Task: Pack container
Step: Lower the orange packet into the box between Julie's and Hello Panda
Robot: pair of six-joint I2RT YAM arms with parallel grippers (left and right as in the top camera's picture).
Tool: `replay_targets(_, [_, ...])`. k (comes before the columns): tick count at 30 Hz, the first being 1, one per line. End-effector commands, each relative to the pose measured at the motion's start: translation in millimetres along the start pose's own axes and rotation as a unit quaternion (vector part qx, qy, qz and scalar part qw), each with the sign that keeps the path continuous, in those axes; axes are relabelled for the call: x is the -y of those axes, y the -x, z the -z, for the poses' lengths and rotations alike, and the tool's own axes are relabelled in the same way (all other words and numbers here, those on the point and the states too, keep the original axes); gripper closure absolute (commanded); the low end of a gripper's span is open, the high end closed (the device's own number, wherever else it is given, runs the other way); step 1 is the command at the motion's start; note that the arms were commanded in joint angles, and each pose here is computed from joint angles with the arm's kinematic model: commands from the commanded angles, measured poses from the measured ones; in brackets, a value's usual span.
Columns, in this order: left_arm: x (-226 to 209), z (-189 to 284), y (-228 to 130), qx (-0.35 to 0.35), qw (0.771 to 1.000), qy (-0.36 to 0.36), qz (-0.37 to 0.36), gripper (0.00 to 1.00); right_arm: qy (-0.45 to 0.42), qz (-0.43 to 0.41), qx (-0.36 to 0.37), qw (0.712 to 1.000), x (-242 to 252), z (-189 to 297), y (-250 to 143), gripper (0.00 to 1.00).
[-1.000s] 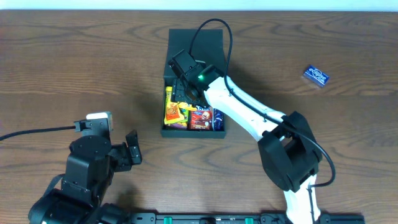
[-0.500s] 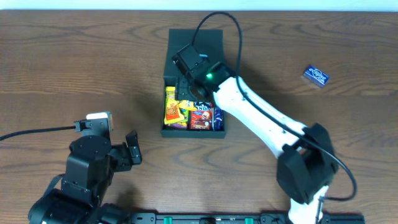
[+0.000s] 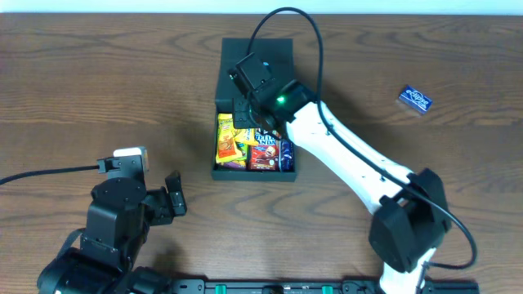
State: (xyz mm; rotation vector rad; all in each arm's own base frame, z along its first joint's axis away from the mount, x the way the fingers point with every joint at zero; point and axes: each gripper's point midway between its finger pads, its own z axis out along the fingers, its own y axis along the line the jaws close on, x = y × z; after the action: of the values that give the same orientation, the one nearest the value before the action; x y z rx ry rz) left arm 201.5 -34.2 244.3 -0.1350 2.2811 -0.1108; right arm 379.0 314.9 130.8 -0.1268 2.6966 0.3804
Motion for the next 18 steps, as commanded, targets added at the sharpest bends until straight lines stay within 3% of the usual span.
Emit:
replay_targets(1, [-2.5, 5.6, 7.7, 0.014, 1.0, 0.006, 0.001, 0.05, -0.022, 0.023, -0.021, 0.999, 9.2, -25.0, -10.8, 0.99])
replay_targets(18, [-2.5, 5.6, 7.7, 0.014, 1.0, 0.006, 0.001, 0.05, -0.043, 0.055, -0.056, 0.996, 20.9, -65.7, -28.2, 0.99])
